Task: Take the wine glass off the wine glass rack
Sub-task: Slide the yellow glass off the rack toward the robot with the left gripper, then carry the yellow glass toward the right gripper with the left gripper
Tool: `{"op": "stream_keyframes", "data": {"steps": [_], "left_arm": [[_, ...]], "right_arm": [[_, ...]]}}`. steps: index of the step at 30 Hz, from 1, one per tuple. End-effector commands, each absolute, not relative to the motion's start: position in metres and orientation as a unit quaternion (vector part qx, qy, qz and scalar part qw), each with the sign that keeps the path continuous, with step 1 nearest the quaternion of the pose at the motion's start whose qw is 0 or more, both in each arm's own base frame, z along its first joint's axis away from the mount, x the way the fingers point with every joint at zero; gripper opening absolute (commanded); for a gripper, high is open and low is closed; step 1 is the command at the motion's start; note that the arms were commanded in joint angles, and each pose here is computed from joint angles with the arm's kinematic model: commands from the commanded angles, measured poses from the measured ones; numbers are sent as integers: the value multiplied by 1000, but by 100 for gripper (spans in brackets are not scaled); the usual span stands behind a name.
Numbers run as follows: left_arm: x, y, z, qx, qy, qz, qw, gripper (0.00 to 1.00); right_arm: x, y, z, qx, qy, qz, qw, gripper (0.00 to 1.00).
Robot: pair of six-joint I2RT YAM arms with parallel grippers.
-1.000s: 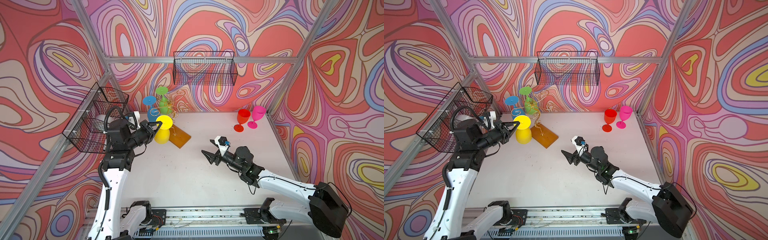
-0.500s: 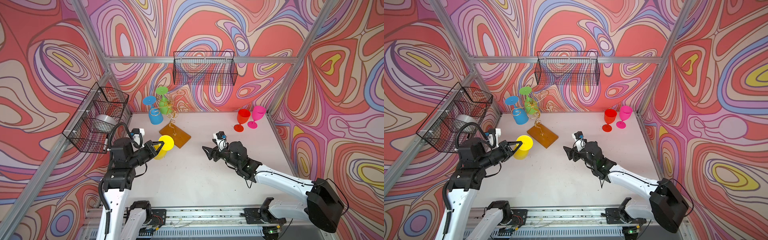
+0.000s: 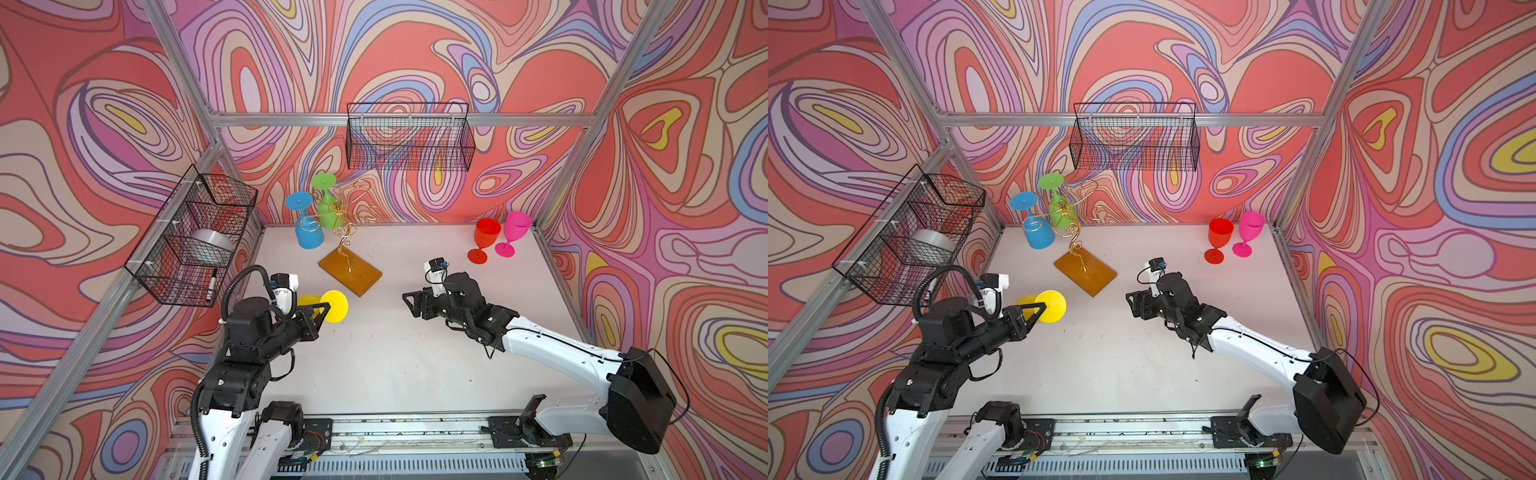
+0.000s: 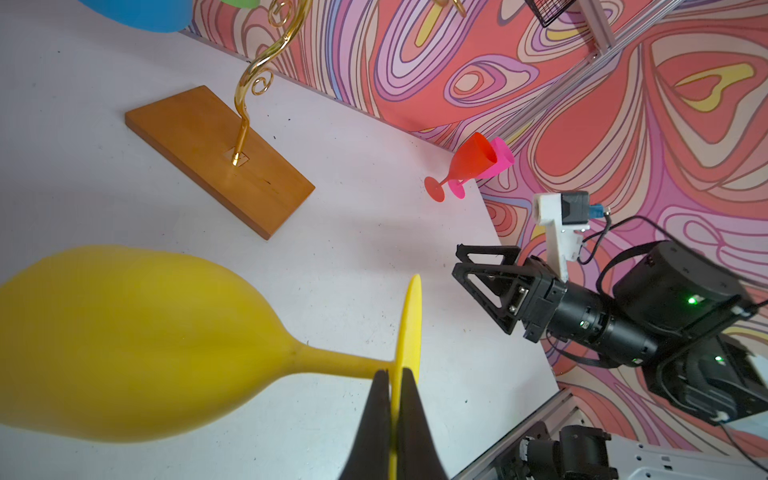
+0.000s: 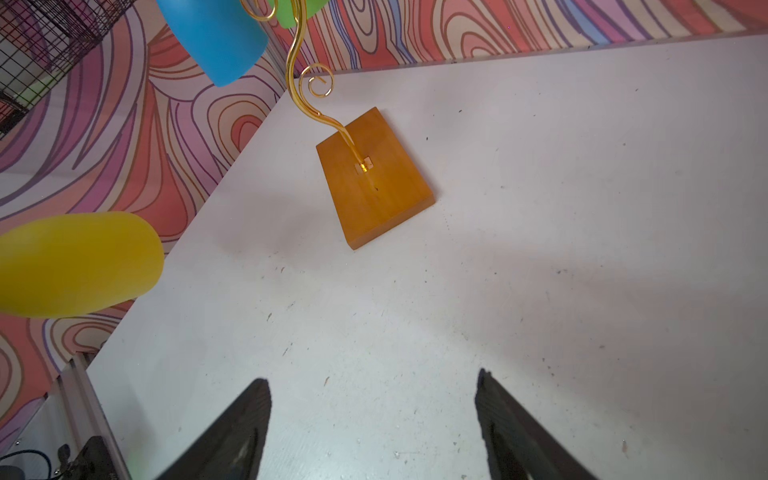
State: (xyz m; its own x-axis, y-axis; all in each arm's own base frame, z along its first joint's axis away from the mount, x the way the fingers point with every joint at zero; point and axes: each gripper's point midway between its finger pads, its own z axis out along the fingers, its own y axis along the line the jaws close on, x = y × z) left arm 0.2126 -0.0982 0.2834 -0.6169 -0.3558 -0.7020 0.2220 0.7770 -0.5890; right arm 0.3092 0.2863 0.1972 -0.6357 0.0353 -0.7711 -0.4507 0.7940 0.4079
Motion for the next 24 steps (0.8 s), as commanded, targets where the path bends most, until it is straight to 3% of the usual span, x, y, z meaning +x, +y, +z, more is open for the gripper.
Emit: {"op": "stream_keyframes", "data": {"steps": [1, 10, 18, 24], "left_arm": [[211, -93, 270, -11, 846, -290, 448, 0], [215, -116, 264, 103, 849, -230, 464, 0], [214, -176, 253, 265, 822, -172, 473, 0], [212, -233, 233, 384, 789, -56, 477, 0]], "right_arm": [[303, 292, 196, -108, 869, 314, 368, 81], [310, 285, 191, -67, 879, 332, 336, 81], [333, 226, 181, 70, 870, 399, 281, 79], [331, 202, 182, 121, 872, 397, 260, 78]]}}
